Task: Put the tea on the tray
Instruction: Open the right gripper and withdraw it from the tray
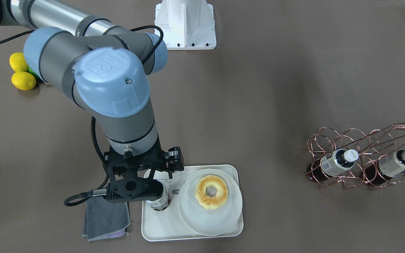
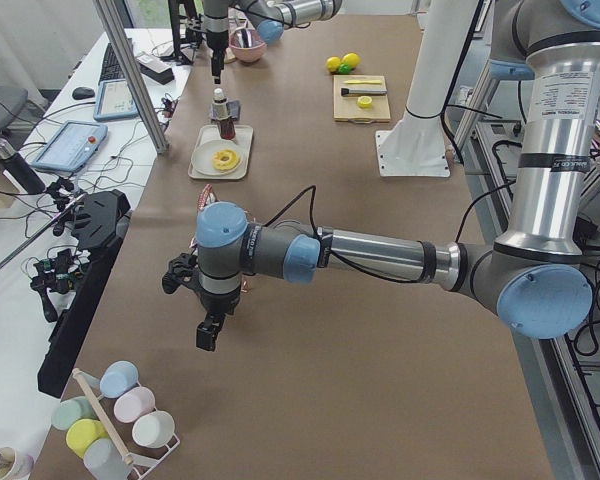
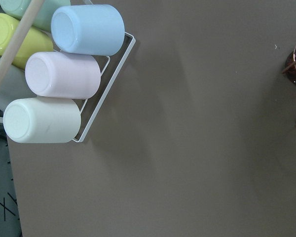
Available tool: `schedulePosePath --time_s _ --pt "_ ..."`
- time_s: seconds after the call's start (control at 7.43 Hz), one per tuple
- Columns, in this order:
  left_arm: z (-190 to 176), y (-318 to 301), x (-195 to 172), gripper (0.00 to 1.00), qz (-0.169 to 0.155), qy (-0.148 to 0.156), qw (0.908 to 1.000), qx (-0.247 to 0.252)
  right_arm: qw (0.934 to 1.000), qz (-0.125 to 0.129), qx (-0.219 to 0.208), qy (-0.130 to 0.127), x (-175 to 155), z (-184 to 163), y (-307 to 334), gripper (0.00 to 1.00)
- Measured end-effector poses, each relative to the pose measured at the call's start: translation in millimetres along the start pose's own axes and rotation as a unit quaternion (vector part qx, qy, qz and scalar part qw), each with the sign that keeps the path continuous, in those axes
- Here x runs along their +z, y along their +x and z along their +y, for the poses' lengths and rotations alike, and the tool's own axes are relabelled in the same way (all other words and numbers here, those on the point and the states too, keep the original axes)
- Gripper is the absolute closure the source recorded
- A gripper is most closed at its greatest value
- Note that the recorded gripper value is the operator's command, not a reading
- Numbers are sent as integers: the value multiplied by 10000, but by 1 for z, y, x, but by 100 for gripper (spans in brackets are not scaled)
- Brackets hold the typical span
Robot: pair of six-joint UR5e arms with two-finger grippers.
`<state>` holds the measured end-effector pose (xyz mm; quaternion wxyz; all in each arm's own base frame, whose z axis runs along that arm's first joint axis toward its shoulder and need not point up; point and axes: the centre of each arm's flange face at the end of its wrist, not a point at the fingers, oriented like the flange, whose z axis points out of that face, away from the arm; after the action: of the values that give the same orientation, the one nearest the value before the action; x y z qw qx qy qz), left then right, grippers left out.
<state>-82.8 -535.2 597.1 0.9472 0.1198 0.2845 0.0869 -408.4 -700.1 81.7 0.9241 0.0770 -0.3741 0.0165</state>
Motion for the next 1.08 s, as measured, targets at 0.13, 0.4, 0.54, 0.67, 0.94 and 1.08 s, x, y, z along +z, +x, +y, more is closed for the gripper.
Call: schedulePosePath --time_s 0.13,0.4,0.54,0.67,0.94,1.08 --pt "0 0 0 2 3 -2 10000 -4 9999 55 101 -102 -24 16 17 0" --pt "1 0 0 2 2 -4 10000 19 9990 349 119 -260 -40 65 103 0" --pt "2 0 1 2 2 -6 10000 20 9977 567 -107 -346 -36 89 179 0" --pt "4 -1 2 2 9 -25 10000 4 9951 771 -395 -485 -29 110 262 0" --pt "22 -1 8 2 305 -97 9994 -118 9856 1074 -971 -876 -25 135 424 0" --pt "37 -2 10 2 628 -99 9977 -236 9819 1091 -1066 -1126 -22 144 497 0"
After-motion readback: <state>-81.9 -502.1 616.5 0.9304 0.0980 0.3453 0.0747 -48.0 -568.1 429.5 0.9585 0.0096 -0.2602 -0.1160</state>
